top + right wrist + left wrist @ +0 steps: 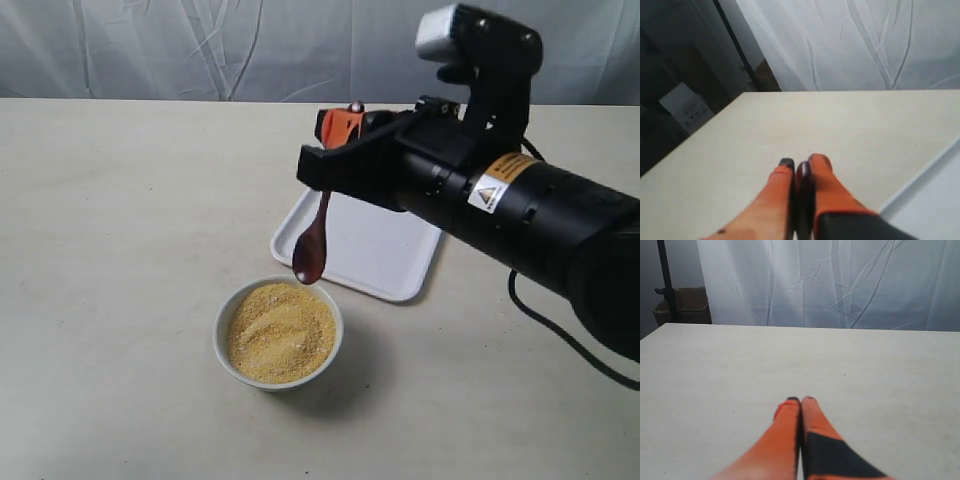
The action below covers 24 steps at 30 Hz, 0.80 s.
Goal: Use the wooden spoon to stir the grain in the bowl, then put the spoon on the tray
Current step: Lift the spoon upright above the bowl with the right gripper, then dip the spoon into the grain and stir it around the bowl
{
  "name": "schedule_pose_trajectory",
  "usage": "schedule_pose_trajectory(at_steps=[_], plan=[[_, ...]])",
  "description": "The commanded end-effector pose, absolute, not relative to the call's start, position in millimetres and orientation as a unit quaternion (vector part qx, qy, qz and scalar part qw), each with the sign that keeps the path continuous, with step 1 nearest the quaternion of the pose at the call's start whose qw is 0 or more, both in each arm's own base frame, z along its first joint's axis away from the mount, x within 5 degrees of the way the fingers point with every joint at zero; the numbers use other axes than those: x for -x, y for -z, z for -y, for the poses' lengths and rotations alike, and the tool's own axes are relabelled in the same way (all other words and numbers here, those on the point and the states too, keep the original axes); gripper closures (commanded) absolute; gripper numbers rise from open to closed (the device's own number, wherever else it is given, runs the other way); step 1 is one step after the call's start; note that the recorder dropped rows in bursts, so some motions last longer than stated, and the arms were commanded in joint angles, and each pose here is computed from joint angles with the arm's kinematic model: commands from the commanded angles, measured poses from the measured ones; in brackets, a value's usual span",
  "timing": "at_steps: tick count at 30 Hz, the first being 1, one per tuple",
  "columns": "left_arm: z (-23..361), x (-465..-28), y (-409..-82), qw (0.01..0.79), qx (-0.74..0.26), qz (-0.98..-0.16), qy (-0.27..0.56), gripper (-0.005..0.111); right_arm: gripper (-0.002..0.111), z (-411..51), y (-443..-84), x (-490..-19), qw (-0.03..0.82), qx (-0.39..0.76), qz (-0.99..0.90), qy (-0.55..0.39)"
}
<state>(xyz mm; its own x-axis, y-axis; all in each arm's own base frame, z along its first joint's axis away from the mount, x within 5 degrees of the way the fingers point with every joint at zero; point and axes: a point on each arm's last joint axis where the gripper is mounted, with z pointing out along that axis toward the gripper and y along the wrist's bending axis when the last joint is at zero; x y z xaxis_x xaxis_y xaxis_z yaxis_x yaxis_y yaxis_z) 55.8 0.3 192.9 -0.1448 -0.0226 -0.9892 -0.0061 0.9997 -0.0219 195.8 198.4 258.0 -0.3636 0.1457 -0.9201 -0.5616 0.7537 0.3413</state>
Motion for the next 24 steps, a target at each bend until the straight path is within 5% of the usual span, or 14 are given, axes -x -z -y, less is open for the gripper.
schedule_pose_trajectory(at_steps=[1,24], plan=[[0,-56,-193,0.657,0.009,-0.754,0.007,0.107,0.109,-205,-233,-200,0.526,0.164,-0.781,-0.296],[0,-56,-193,0.656,0.009,-0.754,0.007,0.107,0.109,-250,-181,-186,0.509,0.215,-0.776,-0.304]])
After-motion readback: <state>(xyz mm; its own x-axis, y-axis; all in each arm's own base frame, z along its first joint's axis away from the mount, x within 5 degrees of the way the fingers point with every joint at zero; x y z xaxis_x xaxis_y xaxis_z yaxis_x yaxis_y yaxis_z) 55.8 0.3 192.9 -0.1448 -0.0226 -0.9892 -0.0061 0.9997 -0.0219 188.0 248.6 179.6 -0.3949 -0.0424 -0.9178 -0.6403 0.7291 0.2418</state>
